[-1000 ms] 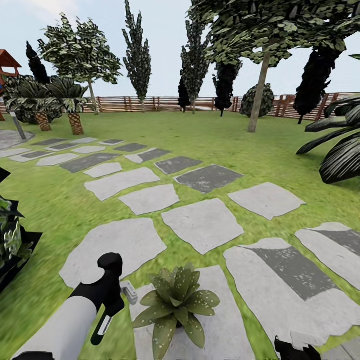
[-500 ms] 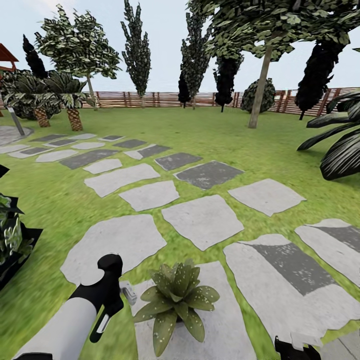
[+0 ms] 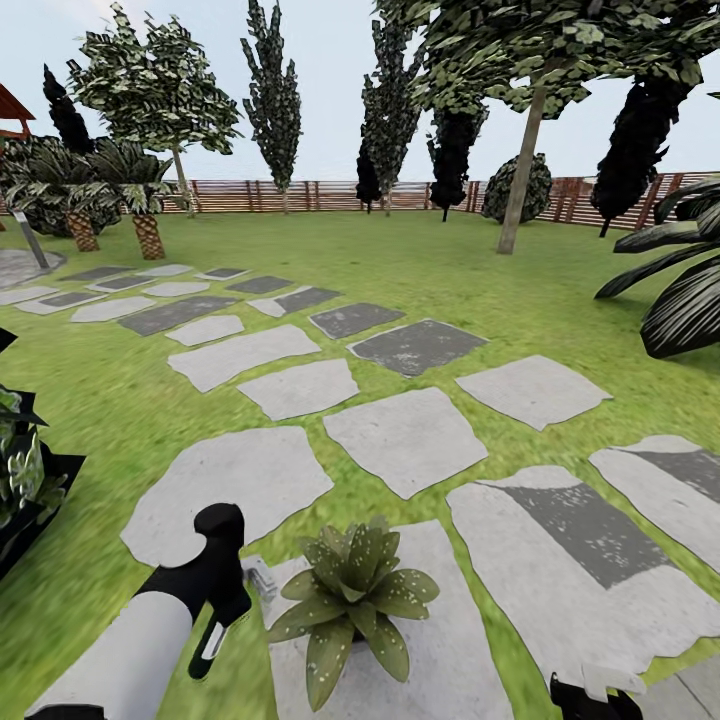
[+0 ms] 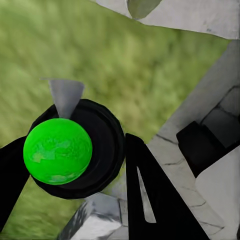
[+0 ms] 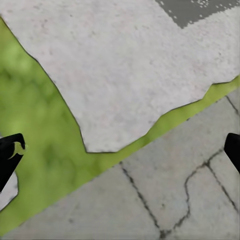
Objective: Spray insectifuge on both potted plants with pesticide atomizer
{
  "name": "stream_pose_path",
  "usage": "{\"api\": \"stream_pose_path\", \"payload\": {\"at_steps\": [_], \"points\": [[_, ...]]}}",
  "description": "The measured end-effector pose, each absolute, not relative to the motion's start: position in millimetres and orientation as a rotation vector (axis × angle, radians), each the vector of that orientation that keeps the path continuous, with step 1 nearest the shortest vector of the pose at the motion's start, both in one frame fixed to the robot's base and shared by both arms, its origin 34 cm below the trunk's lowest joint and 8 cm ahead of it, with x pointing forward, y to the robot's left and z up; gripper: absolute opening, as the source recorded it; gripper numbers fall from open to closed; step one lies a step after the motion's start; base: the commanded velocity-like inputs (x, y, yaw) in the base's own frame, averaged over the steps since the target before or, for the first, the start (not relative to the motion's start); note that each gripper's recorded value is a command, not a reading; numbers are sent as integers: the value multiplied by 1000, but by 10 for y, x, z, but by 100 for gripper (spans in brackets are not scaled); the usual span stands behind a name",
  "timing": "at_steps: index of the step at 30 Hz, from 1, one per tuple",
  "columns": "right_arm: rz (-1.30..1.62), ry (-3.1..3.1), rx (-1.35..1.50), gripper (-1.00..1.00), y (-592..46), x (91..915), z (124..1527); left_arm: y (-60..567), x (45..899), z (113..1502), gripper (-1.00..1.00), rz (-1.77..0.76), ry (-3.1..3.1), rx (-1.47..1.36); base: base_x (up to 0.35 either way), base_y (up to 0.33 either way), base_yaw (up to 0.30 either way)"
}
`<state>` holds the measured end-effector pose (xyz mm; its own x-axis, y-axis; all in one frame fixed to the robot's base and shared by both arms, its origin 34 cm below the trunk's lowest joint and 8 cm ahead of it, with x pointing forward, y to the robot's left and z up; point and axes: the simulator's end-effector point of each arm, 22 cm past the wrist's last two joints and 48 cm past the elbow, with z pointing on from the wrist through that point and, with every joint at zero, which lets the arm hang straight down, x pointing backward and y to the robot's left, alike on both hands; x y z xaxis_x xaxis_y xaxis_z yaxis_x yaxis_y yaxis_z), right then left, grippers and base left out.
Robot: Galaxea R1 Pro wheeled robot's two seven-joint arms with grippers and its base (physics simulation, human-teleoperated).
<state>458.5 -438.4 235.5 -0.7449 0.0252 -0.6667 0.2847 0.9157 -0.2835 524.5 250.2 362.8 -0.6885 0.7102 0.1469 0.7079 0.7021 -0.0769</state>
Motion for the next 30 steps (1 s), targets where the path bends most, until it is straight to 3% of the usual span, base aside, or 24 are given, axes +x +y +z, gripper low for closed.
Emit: {"api": "stream_pose_path", "payload": {"at_steps": [9, 15, 30], "points": [[-489, 2373, 219, 100, -4400, 4586, 2359, 2993, 5303, 3675, -100, -70, -2756, -1088, 0, 0, 1], [-491, 2372, 221, 100, -4396, 4587, 2360, 2944, 5252, 3629, -100, 5, -2772, -1066, -16, -53, 223], [-487, 2374, 221, 100, -4381, 4587, 2353, 2894, 5263, 3627, -100, 37, -2785, -1061, -271, -147, 277]]}}
